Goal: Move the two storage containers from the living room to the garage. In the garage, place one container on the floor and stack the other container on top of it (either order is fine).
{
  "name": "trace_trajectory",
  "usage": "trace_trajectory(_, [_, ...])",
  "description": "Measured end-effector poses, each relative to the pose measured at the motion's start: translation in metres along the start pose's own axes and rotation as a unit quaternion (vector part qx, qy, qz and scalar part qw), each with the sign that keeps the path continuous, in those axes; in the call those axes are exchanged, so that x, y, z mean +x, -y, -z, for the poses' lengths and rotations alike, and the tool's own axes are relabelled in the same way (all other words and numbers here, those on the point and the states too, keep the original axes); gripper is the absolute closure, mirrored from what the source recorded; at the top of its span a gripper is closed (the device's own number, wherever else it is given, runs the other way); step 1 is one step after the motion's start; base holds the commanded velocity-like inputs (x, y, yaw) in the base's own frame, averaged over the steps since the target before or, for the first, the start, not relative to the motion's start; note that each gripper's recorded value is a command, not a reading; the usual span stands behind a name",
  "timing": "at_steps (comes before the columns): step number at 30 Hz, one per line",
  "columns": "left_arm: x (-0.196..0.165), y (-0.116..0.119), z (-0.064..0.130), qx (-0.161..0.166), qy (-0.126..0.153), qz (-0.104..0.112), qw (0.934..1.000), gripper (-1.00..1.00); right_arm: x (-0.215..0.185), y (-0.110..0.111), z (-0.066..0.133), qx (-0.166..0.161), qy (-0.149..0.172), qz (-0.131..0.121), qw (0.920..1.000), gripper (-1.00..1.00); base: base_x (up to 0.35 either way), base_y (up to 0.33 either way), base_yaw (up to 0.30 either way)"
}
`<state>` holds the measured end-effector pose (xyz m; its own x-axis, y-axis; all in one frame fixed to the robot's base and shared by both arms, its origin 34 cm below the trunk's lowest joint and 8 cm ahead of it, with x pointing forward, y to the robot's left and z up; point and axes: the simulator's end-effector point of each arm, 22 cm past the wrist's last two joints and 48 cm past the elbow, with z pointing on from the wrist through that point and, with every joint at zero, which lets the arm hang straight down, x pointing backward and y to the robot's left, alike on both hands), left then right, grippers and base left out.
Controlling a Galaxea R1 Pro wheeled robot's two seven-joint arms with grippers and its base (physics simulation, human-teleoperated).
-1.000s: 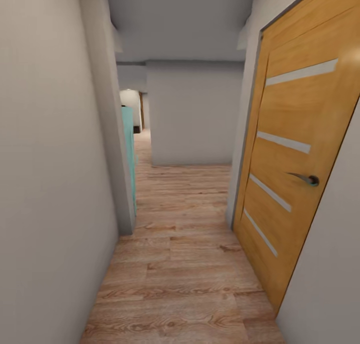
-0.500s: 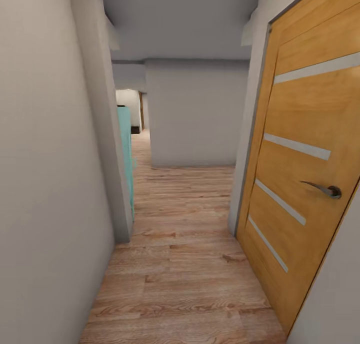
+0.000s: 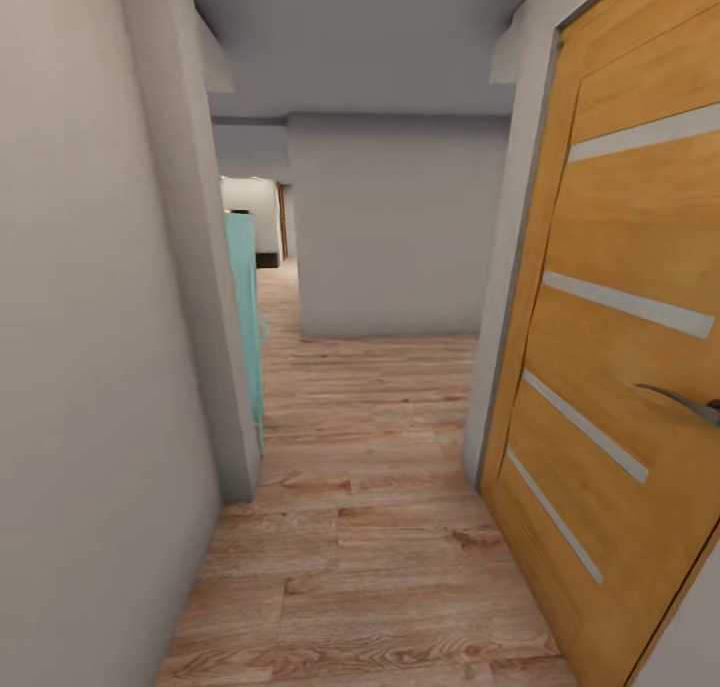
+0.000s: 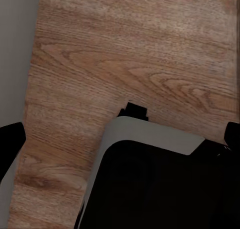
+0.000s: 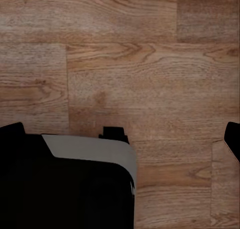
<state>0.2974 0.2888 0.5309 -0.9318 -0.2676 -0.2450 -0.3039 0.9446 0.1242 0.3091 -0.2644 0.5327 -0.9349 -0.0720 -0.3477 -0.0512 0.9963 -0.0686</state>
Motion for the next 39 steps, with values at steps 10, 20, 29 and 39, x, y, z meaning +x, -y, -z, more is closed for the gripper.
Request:
trace_trajectory(10, [-0.0006, -0.0002, 0.0, 0.0, 0.001, 0.0, 1.0, -1.0, 0.0008, -0.0024, 0.0001, -0.001, -0.002, 0.001, 1.0, -1.0, 0.321, 0.0, 0.0])
trace_trajectory(20, [-0.0006, 0.001, 0.0001, 0.001, 0.001, 0.0, 1.0, -1.0, 0.0009, -0.0025, 0.0001, -0.001, -0.002, 0.001, 1.0, -1.0, 0.321, 0.0, 0.0])
trace_trajectory(29, [-0.001, 0.0004, 0.0, 0.0, 0.002, 0.0, 1.0, -1.0, 0.0009, -0.0025, 0.0001, -0.001, -0.002, 0.001, 1.0, -1.0, 0.321, 0.0, 0.0])
trace_trajectory(39, [-0.0016, 0.0, 0.0, 0.0, 0.002, 0.0, 1.0, -1.0, 0.0009, -0.0024, 0.0001, -0.001, -0.002, 0.001, 1.0, -1.0, 0.321, 0.0, 0.0])
